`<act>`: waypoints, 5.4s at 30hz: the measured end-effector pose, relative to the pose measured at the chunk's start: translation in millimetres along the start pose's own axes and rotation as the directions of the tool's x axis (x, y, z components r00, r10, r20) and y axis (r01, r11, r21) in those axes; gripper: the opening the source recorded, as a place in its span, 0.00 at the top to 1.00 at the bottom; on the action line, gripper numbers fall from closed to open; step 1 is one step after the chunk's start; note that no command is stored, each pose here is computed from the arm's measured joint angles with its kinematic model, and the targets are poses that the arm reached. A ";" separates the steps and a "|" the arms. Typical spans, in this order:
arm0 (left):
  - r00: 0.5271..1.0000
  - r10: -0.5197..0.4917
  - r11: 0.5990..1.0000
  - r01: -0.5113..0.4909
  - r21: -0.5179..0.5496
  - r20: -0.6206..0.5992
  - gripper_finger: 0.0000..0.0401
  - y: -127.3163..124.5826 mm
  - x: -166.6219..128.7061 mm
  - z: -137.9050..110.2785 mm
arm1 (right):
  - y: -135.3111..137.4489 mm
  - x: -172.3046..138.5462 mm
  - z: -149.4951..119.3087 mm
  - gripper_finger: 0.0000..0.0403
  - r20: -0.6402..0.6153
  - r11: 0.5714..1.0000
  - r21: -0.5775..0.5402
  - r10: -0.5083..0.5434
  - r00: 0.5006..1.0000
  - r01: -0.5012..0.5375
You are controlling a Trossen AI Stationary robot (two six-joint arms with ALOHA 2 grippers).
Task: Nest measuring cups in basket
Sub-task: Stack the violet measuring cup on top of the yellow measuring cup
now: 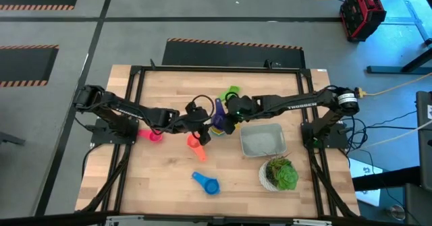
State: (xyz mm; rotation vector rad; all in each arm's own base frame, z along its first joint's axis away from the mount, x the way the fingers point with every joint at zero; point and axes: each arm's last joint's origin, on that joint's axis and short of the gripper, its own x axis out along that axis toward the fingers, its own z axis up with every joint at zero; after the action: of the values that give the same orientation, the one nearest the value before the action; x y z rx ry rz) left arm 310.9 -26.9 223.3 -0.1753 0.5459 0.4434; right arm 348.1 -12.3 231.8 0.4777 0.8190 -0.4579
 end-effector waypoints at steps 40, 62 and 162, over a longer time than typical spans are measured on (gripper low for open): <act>0.994 -0.089 0.996 0.090 0.004 -0.064 0.66 -2.8 -0.9 -4.1 | -3.0 24.0 -13.1 0.95 -0.105 0.999 -0.020 -0.050 0.993 0.048; 0.995 -0.081 0.997 0.081 0.006 -0.067 0.66 -2.5 -1.0 -4.6 | -2.0 23.9 -13.7 0.95 -0.129 1.000 -0.021 -0.015 0.992 0.012; 0.975 0.168 0.983 -0.176 -0.047 -0.143 0.66 72.8 76.9 -14.7 | -17.2 -62.4 -11.5 0.87 -0.144 0.948 -0.319 -0.045 0.989 -0.003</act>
State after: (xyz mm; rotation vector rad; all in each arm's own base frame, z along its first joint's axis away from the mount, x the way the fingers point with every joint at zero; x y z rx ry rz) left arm 329.9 61.6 166.5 -0.2183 0.6878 0.6200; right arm 294.5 -7.0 269.6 0.2043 1.0233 -0.3035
